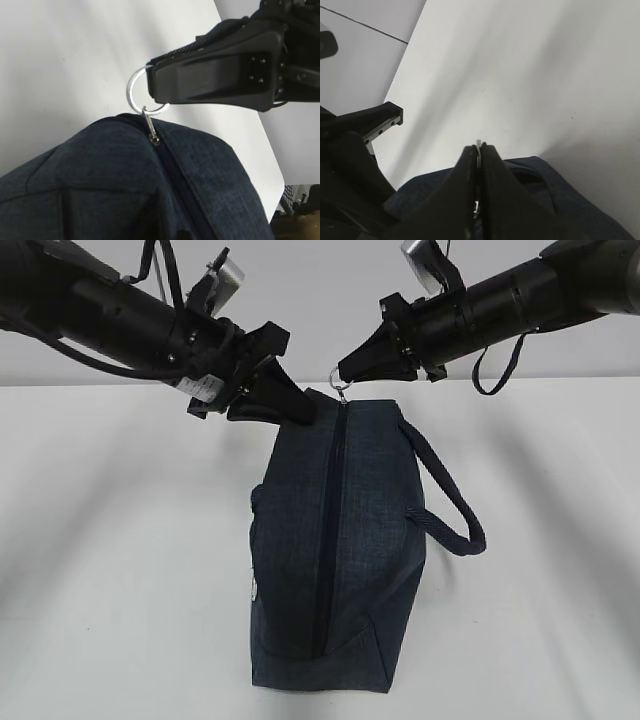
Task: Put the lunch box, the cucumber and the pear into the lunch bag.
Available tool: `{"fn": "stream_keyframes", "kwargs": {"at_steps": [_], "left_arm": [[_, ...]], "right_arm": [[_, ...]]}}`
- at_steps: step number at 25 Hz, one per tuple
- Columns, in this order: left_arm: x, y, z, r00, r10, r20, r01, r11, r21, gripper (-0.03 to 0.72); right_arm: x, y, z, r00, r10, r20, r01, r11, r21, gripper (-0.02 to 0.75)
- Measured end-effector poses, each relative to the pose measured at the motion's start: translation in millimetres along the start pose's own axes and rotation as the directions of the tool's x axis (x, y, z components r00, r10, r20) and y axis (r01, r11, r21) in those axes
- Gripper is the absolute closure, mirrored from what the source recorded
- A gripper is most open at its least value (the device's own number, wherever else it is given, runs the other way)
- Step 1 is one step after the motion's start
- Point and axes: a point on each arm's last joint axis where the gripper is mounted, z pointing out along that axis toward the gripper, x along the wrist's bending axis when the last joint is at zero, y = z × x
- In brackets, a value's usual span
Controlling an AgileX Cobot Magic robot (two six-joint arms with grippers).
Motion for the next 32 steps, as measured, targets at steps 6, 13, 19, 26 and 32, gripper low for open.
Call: {"fn": "stream_keyframes", "kwargs": {"at_steps": [6, 13, 19, 26, 32], "left_arm": [[-1.8, -2.0, 0.0, 1.0, 0.004, 0.02, -0.004, 1.0, 0.022, 0.677], [-3.8, -4.9, -1.1, 0.999, 0.003, 0.05, -0.005, 0.998, 0.055, 0.678], [-5.1, -6.1, -1.3, 0.998, 0.014, 0.065, -0.019, 0.998, 0.068, 0.678], [-7.5, -7.2, -1.5, 0.995, 0.046, 0.093, -0.053, 0.996, 0.076, 0.678], [-8.7, -7.3, -1.9, 0.992, 0.066, 0.104, -0.074, 0.994, 0.075, 0.678]], "right_arm": [[-2.7, -2.3, 0.0, 0.999, -0.015, 0.029, 0.014, 1.0, 0.025, 0.732], [-6.7, -2.5, -0.2, 0.997, -0.027, 0.073, 0.025, 0.999, 0.029, 0.732], [-7.8, -0.7, -0.2, 0.996, -0.023, 0.086, 0.022, 1.0, 0.009, 0.732], [-16.2, -2.7, 5.4, 0.995, 0.0, 0.095, -0.001, 1.0, 0.007, 0.732], [-35.2, -10.2, 18.5, 0.995, 0.071, 0.074, -0.072, 0.997, 0.002, 0.732]]}}
